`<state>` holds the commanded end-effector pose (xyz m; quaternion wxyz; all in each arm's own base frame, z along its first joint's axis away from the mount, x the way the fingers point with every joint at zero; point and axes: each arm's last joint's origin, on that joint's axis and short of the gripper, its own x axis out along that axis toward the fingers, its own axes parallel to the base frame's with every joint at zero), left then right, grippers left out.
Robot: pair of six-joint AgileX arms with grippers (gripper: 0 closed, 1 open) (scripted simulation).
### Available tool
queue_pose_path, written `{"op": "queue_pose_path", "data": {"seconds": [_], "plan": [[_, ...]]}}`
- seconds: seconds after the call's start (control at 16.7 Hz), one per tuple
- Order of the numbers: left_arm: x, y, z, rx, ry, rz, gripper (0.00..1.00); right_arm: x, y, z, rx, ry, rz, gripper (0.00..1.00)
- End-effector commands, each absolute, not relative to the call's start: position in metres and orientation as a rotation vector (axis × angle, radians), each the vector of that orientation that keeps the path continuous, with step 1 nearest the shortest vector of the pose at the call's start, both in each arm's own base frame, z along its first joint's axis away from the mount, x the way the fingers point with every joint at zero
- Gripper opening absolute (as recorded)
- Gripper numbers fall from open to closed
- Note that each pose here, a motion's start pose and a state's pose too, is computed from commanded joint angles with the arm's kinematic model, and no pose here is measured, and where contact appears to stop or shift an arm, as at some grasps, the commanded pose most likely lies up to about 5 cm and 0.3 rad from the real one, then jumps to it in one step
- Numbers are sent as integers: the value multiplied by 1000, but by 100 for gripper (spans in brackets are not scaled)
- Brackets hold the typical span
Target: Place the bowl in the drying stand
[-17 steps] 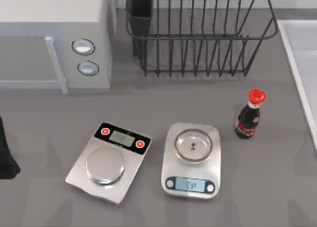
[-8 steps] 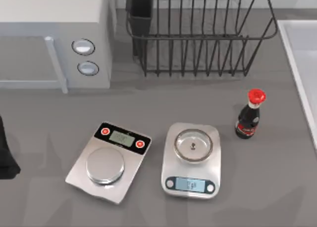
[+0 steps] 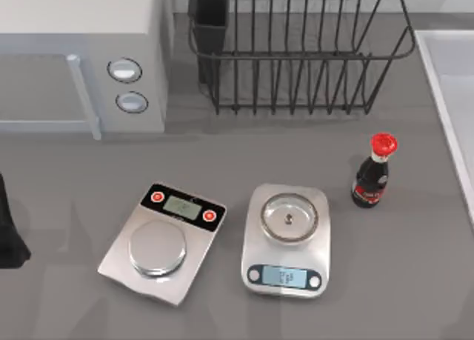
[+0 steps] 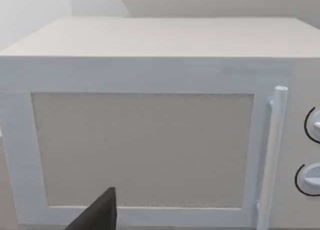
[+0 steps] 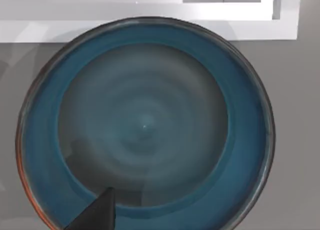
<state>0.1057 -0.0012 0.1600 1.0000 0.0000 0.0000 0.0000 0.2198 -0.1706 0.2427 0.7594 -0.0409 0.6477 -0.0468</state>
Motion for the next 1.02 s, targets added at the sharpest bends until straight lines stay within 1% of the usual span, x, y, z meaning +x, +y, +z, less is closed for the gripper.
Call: {"op": "queue_pose_path", "data": {"seconds": [0.18, 0.3, 0.72, 0.84, 1.02], "plan": [[106, -1, 160, 0, 0, 0, 100, 229, -207, 234, -28, 1523, -42, 100], [106, -1, 160, 0, 0, 0, 100, 231, -222, 230, -1, 1560, -17, 100], [106, -1, 160, 0, 0, 0, 100, 232, -227, 228, 4, 1570, -7, 100], [106, -1, 160, 0, 0, 0, 100, 232, -227, 217, 9, 1574, -5, 100], [106, -1, 160, 0, 0, 0, 100, 234, -230, 186, 7, 1570, -9, 100]]}}
